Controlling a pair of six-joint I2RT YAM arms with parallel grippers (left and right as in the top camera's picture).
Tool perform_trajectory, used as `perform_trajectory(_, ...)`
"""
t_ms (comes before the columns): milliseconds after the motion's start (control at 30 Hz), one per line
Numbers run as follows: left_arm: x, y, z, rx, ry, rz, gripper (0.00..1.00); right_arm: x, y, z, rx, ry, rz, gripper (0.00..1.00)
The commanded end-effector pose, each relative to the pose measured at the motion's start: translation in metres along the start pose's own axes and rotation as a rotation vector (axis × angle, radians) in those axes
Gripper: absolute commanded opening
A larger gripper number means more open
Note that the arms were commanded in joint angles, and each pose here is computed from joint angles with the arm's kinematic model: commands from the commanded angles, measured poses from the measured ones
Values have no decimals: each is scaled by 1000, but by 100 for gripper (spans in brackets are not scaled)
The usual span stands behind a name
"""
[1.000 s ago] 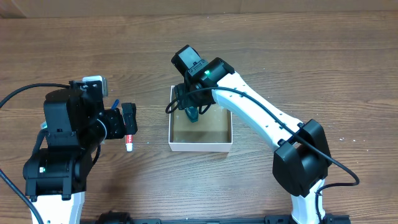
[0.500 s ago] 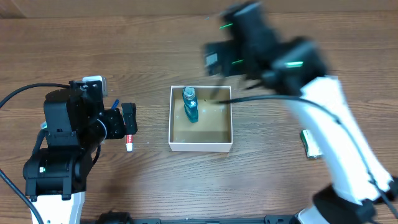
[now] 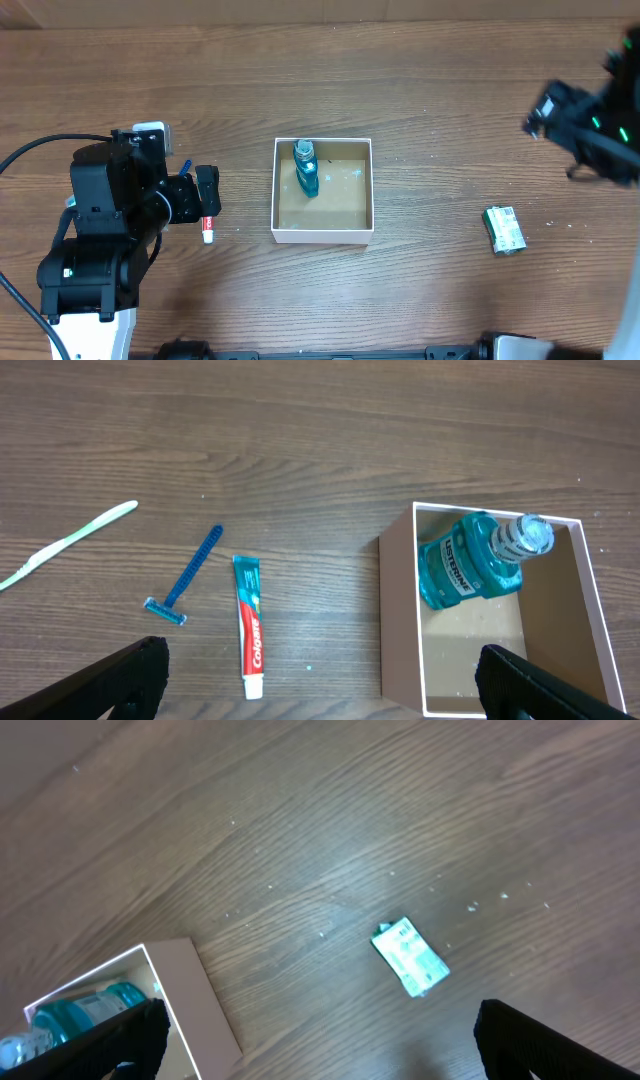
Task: Pack container
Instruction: 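Move the right gripper to the green packet and grasp it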
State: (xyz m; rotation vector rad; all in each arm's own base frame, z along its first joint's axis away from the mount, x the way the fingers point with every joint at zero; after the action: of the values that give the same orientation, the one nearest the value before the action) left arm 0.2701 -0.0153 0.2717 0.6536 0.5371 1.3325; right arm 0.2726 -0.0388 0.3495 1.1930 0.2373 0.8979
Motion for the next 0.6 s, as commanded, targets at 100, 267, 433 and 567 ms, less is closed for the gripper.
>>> perform_trajectory(100, 1, 6, 8, -25, 9, 2, 100, -38, -44, -45, 94, -28, 22, 100)
perform_trajectory(267, 1, 6, 8, -26, 9, 2, 100, -58, -133, -65, 168, 63, -14, 100)
perform_trajectory(433, 1, 6, 8, -25, 10, 2, 100, -77, -197, -68, 231, 216, -107, 100)
perform_trajectory(567, 1, 6, 8, -26, 9, 2, 100, -92, -231, -77, 338, 282, -192, 100)
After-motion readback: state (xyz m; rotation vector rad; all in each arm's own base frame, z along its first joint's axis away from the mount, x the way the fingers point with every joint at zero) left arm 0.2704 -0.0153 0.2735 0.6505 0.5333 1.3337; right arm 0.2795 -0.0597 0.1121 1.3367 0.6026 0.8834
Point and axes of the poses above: each gripper's point midway between its finger pads, its own y axis back along the fingers, its own x axis along the line the jaws close on, z = x × y, the point moved 1 cm from there along y, back along the fingers, and after that the axes turned 15 degrees about -y, right-handed, at the moved point
